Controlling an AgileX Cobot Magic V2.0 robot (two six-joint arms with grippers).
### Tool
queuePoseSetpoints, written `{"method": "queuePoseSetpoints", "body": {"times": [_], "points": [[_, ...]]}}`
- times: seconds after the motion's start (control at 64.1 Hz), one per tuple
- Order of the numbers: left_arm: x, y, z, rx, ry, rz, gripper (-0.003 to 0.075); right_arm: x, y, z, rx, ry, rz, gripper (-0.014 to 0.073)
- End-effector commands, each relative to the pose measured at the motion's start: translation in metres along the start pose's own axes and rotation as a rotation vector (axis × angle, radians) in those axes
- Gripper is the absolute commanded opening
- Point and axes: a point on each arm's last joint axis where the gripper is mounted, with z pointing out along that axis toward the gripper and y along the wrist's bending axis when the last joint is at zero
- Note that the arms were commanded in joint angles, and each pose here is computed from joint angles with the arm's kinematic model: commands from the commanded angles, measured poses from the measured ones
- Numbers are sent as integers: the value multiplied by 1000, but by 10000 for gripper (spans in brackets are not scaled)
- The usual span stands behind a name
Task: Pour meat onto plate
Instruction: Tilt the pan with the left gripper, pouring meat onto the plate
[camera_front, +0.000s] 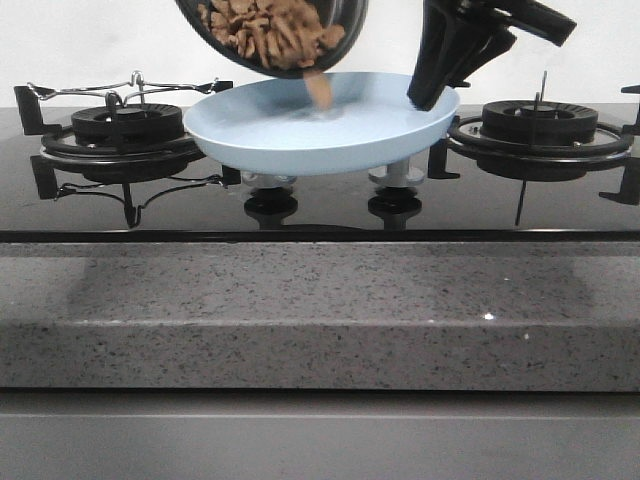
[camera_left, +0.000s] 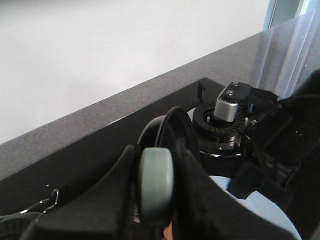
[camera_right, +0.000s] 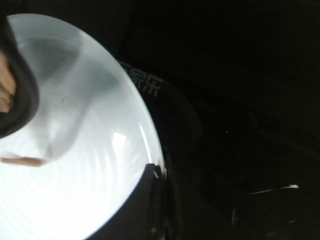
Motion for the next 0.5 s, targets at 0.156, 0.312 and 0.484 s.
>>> {"method": "queuePoseSetpoints", "body": {"times": [0.156,0.312,0.484], "points": [[-33,-24,-23,-51,-170,162,-20,-6,12,-30,-29,-108,-23,-60],[-33,-31,-23,-63,-147,298,-20,-6,12,-30,-29,-108,-23,-60],[-36,-43,-30,-65,-149,436,-20,-6,12,-30,-29,-108,-23,-60]]}}
